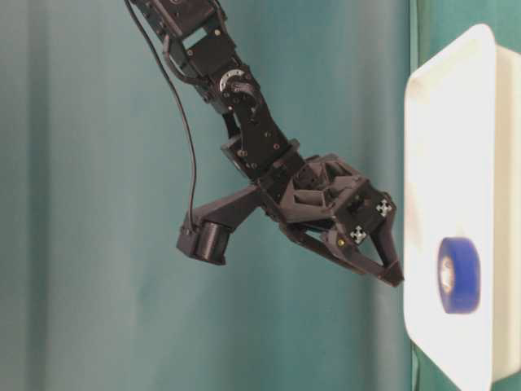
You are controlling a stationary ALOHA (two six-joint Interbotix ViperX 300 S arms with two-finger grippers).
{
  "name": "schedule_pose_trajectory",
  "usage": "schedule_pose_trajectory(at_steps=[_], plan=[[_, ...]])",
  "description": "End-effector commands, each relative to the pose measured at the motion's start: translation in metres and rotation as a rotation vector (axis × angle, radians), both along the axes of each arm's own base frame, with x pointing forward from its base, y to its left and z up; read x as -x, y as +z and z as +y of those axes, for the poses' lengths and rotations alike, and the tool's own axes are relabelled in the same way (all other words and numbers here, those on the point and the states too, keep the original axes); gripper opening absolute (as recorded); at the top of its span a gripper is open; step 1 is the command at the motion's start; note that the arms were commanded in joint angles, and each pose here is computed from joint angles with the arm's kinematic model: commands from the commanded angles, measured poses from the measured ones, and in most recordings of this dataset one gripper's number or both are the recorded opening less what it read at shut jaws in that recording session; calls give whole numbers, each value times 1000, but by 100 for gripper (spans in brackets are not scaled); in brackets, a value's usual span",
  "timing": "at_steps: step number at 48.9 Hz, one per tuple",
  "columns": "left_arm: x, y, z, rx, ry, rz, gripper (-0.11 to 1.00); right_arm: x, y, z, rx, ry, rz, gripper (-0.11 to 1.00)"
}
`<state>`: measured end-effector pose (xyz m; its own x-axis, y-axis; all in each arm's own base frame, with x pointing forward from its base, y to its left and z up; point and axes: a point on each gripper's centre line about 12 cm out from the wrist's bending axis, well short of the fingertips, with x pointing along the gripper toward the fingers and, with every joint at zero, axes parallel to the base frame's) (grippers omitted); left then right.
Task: Put the tape into the white case with the right arm.
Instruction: 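Carry the blue tape to the white tray and release it, then lift the right gripper out of the tray and retract right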
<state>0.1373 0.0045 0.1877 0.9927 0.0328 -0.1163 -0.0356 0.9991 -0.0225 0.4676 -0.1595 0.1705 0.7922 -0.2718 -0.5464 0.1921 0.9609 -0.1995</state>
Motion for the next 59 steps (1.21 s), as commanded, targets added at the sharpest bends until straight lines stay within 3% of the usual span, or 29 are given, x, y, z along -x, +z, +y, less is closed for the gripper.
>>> schedule_pose_trajectory(at_steps=[1,3,7,19,30,46,59], plan=[[-1,5,1,0,5,-11,0,-3,15,1,12,6,-44,68],[-1,4,0,0,3,-9,0,-3,16,1,14,8,-49,75],[-1,4,1,0,5,-9,0,-3,16,1,14,8,-52,69],[-1,4,0,1,3,-9,0,18,7,2,-3,-15,26,70],[-1,4,0,1,3,-9,0,75,9,20,-19,-21,74,70],[1,8,1,-1,6,-34,0,170,13,45,-14,-18,-34,68],[2,6,2,-1,13,-26,0,207,9,63,-8,2,-108,67]])
